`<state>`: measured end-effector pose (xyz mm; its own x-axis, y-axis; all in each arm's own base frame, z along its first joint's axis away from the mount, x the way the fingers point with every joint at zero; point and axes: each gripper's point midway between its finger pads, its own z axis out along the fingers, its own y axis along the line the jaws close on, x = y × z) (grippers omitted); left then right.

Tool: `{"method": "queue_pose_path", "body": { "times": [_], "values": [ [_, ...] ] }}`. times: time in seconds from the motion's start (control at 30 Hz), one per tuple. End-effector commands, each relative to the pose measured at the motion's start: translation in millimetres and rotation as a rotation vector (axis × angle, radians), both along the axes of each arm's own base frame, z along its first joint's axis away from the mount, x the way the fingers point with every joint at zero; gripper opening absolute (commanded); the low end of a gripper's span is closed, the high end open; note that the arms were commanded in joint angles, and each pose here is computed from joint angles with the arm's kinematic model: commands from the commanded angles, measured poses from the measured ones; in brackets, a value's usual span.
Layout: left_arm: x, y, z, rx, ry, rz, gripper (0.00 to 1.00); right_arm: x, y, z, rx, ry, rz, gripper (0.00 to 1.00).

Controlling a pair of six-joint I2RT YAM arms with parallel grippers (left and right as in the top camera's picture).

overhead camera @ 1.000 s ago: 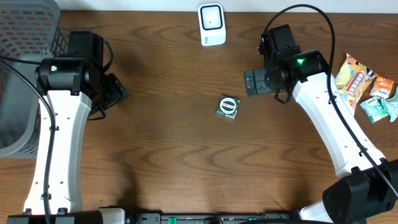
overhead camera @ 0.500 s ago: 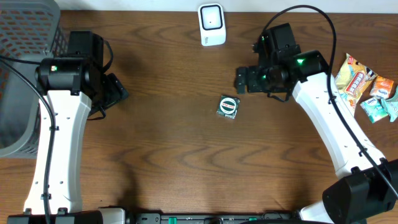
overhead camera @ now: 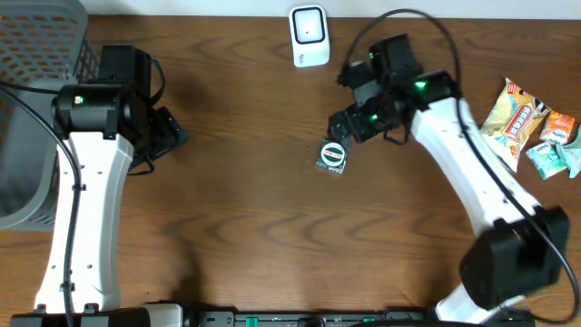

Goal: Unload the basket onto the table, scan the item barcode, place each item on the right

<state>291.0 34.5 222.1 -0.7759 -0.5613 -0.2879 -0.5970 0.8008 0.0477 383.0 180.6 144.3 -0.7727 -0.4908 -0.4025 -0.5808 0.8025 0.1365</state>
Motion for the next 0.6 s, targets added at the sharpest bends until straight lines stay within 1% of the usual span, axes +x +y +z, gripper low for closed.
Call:
{"method": "queue_pose_path", "body": {
  "times": [0.0,0.17,0.33,0.43,0.57],
  "values": [
    [-1.2,2.5,0.1,0.008,0.003,0.011,0.98,-0.3,20.5,-33.6,-0.075,-0.033,0.272,0.93],
    [-1.2,2.5,0.1,0.008,0.003,0.011,0.98,0.1,35.9,-69.0,-0.11,-0.017,0.392,0.95],
    [-1.2,2.5,0.1,0.008,0.003,0.011,0.98,-1.8,23.1,-109.1,-0.25,0.048,0.391,0.94],
    [-1.2,2.5,0.1,0.008,0.003,0.011,0.98,-5.6,20.0,-124.5,-0.284,0.083,0.397,0.92],
    [-1.2,2.5,0.0,0.008,0.003,0.011,0.98,-10.5,17.6,-140.1,-0.299,0.125,0.403,0.86]
  ]
}}
